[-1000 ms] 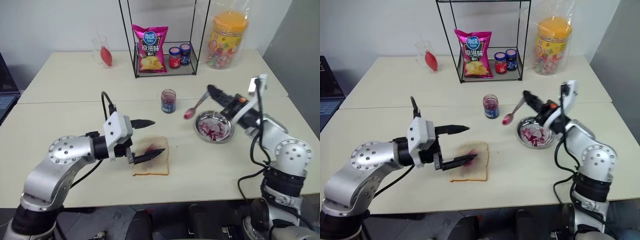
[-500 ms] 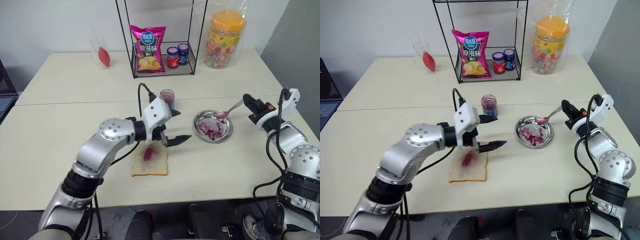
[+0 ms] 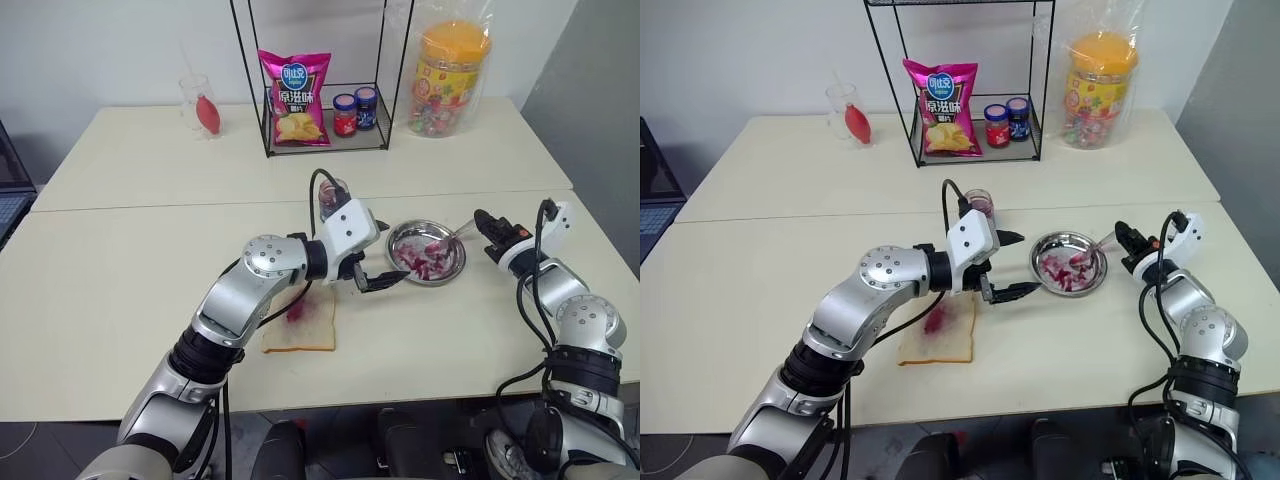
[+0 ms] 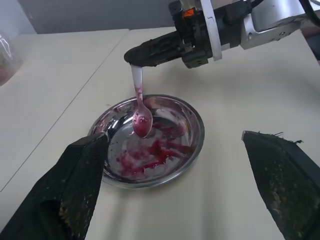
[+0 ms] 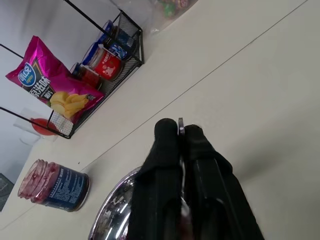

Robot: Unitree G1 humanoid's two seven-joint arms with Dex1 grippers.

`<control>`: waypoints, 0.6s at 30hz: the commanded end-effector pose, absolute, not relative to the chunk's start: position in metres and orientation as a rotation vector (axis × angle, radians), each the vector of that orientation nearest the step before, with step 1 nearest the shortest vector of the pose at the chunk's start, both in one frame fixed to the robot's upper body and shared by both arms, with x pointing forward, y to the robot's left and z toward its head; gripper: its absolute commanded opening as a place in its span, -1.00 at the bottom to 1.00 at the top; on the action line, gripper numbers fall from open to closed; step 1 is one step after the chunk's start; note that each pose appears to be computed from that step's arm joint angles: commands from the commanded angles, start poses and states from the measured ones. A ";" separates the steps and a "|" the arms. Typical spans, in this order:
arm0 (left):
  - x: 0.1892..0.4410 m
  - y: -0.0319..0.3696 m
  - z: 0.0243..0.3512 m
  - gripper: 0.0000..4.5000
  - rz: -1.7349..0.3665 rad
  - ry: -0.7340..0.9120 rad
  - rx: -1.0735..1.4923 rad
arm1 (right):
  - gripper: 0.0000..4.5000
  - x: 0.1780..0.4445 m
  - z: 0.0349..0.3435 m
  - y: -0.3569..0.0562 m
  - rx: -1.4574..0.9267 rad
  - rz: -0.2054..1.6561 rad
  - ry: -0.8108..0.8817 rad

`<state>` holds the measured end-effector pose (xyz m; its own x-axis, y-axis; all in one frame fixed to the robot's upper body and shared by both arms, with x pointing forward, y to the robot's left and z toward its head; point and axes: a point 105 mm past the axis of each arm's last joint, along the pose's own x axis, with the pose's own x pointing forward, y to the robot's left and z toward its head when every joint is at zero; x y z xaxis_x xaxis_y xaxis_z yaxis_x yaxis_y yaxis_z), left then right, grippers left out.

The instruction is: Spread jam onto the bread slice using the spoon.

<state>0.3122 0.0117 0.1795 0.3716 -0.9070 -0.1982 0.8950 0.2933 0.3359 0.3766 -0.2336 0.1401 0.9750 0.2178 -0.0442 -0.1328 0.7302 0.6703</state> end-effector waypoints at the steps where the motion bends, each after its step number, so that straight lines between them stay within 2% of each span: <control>1: 0.313 0.009 0.188 1.00 -1.203 -0.081 0.453 | -0.46 0.374 0.148 -0.237 0.683 0.192 0.083; 14: 0.317 0.007 0.192 1.00 -1.194 -0.105 0.451 | 0.90 0.364 0.150 -0.225 0.394 0.234 0.010; 15: 0.318 0.007 0.192 1.00 -1.193 -0.107 0.451 | 0.97 0.365 0.148 -0.227 0.357 0.221 0.009; 18: 0.319 0.007 0.193 1.00 -1.187 -0.113 0.447 | 0.97 0.364 0.142 -0.223 0.234 0.236 0.018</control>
<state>0.3182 0.0082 0.1789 0.3756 -0.9074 -0.1886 0.8886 0.2947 0.3514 0.3656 -0.2241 0.1290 0.9752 0.2176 -0.0412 -0.1915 0.9222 0.3361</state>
